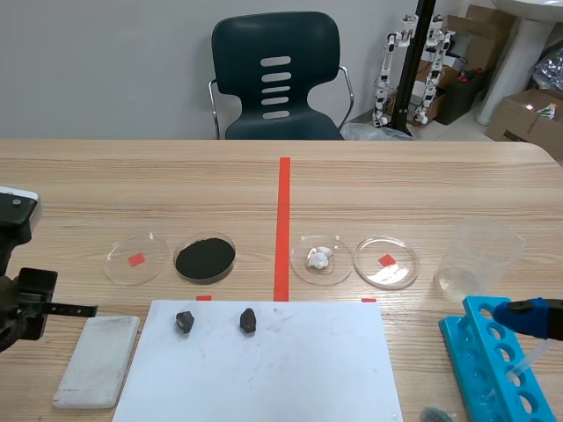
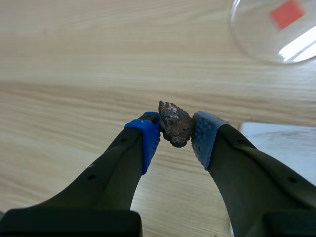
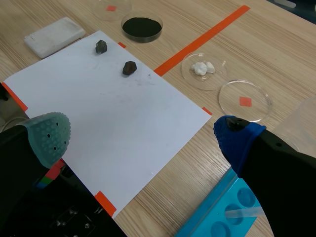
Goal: Rub the mineral on the streak plate
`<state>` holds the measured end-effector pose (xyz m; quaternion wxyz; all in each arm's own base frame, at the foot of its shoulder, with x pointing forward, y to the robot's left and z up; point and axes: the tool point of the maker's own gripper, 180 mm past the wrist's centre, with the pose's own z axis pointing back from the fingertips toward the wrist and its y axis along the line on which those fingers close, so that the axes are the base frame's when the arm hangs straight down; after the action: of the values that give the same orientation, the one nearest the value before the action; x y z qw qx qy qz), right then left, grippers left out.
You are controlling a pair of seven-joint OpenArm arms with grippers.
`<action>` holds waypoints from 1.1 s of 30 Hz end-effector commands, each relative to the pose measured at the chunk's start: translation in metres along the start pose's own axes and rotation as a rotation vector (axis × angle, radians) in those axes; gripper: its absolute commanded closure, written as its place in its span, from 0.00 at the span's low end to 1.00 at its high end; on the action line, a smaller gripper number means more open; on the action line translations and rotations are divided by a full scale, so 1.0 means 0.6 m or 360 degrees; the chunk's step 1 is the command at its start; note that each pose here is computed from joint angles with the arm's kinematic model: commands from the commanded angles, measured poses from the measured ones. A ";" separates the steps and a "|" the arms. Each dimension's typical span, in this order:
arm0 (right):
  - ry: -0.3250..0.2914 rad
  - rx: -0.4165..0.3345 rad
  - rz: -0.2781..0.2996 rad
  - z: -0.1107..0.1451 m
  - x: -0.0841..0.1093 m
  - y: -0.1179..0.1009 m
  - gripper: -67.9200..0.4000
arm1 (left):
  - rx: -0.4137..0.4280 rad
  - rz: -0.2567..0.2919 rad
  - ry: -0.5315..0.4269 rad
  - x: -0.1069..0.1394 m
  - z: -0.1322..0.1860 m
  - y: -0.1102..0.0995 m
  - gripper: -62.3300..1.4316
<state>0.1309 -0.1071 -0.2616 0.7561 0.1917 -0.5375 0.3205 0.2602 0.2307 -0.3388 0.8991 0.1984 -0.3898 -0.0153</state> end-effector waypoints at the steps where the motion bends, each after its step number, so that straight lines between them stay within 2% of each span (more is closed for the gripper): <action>1: -0.0046 -0.0008 -0.0002 -0.001 0.012 -0.003 0.11 | -0.0014 -0.0015 -0.0136 0.024 0.015 -0.001 0.77; 2: -0.0046 -0.0008 -0.0002 -0.001 0.012 -0.003 0.11 | -0.0055 -0.0013 -0.0212 0.035 0.026 -0.010 0.77; 4: -0.0046 -0.0008 -0.0002 -0.001 0.012 -0.003 0.11 | -0.0220 -0.0024 -0.0357 0.056 0.054 -0.043 0.77; 10: -0.0046 -0.0008 -0.0002 -0.001 0.012 -0.003 0.11 | -0.0922 -0.0110 -0.0789 0.104 0.189 -0.166 0.77; 12: -0.0046 -0.0008 -0.0002 -0.001 0.012 -0.003 0.11 | -0.1106 -0.0115 -0.0900 0.113 0.234 -0.190 0.77; 14: -0.0046 -0.0008 -0.0002 -0.001 0.012 -0.003 0.11 | -0.1232 -0.0112 -0.0968 0.116 0.266 -0.204 0.77; 18: -0.0046 -0.0008 -0.0002 -0.001 0.012 -0.003 0.11 | -0.1329 -0.0090 -0.0986 0.108 0.293 -0.214 0.77; 24: -0.0046 -0.0008 -0.0002 -0.001 0.012 -0.003 0.11 | -0.1346 -0.0078 -0.0932 0.090 0.298 -0.216 0.77; 33: -0.0046 -0.0008 -0.0002 -0.001 0.012 -0.003 0.11 | -0.1347 -0.0079 -0.0927 0.088 0.298 -0.216 0.77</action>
<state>0.1309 -0.1071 -0.2616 0.7561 0.1917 -0.5375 0.3205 0.1857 0.0409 -0.2457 0.7624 -0.1829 -0.5685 -0.2492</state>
